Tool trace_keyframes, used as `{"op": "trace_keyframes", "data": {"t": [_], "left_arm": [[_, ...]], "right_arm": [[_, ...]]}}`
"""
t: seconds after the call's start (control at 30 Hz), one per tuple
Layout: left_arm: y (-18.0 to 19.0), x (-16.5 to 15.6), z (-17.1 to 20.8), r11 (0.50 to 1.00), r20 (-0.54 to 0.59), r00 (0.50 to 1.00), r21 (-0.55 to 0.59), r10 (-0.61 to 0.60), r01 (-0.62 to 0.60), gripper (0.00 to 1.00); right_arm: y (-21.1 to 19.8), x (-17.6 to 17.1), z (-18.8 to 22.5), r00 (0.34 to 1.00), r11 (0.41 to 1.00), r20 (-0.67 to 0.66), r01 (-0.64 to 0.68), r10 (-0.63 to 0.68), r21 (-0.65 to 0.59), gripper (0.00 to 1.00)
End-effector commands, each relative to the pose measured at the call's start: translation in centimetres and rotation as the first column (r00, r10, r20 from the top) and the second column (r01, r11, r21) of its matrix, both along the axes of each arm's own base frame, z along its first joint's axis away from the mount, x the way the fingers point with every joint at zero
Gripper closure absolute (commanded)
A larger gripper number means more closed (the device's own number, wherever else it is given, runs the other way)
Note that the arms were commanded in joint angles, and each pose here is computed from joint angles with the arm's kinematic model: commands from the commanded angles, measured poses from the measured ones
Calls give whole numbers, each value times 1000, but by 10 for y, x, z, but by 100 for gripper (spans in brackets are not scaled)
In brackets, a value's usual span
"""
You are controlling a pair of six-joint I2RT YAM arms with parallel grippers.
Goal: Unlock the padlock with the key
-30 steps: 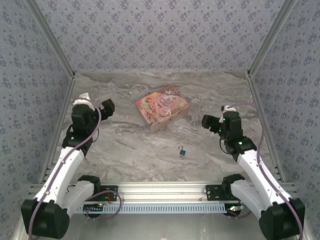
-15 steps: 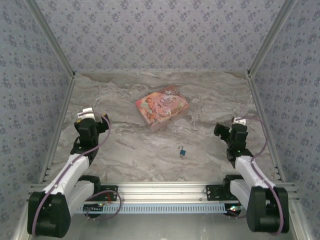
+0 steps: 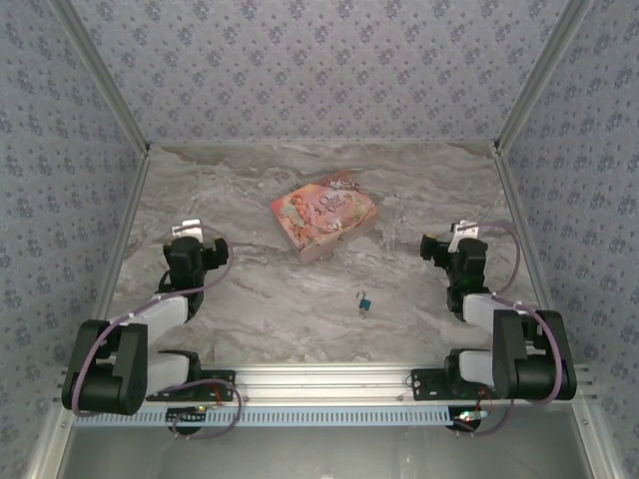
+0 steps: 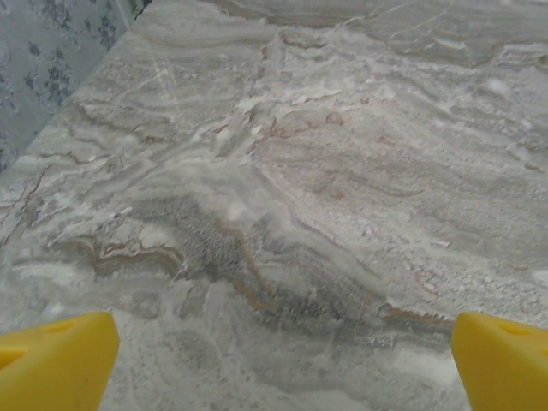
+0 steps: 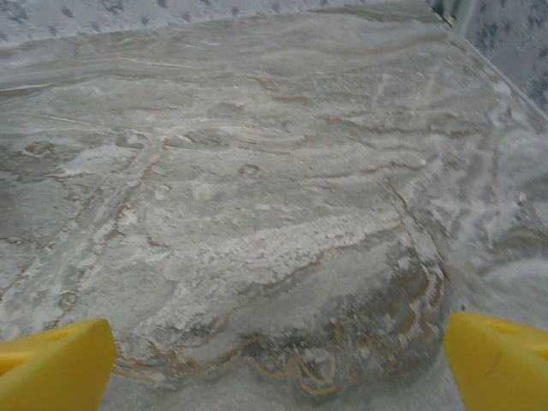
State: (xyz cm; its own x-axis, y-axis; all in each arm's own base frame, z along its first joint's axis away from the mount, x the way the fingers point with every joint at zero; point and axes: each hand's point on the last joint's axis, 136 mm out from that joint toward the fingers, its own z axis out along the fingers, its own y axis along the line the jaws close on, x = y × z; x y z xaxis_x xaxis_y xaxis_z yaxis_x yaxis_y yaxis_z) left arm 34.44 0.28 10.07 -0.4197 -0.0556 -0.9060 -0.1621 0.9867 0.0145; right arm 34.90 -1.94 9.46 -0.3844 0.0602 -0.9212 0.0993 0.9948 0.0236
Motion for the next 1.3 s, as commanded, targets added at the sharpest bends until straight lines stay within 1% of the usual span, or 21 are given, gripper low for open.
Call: {"op": "trace_keyframes", "data": {"t": [0.0, 0.2, 0.27, 0.33, 0.4, 0.57, 0.7, 0.9, 1.0, 1.07, 1.13, 1.2, 1.23, 1.27], "left_arm": [[-6, 12, 22, 999, 105, 994, 2, -43, 43, 1], [-16, 15, 23, 994, 124, 986, 20, -110, 108, 0], [-18, 14, 23, 991, 128, 983, 39, -134, 130, 1], [-20, 12, 25, 988, 150, 977, 57, -150, 143, 1], [-19, 10, 26, 986, 165, 974, 72, -157, 147, 1], [-23, 10, 27, 980, 180, 965, 98, -189, 174, 1], [-20, 13, 27, 979, 190, 964, 116, -185, 165, 1], [-7, 22, 11, 987, 205, 967, 83, -150, 136, 0], [-7, 26, 4, 987, 223, 963, 84, -149, 133, 1], [-6, 26, 0, 988, 187, 971, 74, -150, 139, 1], [-4, 33, -2, 989, 160, 977, 66, -139, 130, 1], [2, 49, -8, 993, 75, 991, 41, -111, 108, 1], [5, 54, -12, 994, 44, 993, 5, -109, 109, 1], [12, 53, -12, 992, 51, 993, -52, -109, 112, 1]], "right_arm": [[11, 13, 23, 991, 995, 97, -83, 89, -64, 0], [16, 22, 1, 988, 990, 84, -122, 127, -71, 0], [13, 28, -4, 990, 992, 86, -110, 115, -62, 0], [6, 34, -9, 996, 996, 20, -82, 83, -39, 0], [0, 42, -11, 998, 998, -17, -58, 58, -28, 0], [1, 41, -13, 998, 998, -22, -59, 59, -31, 0], [3, 41, -13, 998, 997, -22, -56, 55, -54, 0], [3, 42, -12, 998, 997, -22, -53, 52, -58, 0], [3, 42, -12, 998, 997, -21, -55, 54, -56, 0], [3, 42, -12, 998, 997, -21, -55, 54, -55, 0], [3, 42, -12, 998, 997, -22, -54, 53, -55, 0], [3, 42, -12, 998, 997, -22, -55, 54, -54, 0], [3, 42, -12, 998, 997, -22, -55, 54, -54, 0], [3, 42, -12, 998, 997, -23, -54, 53, -54, 0]]}}
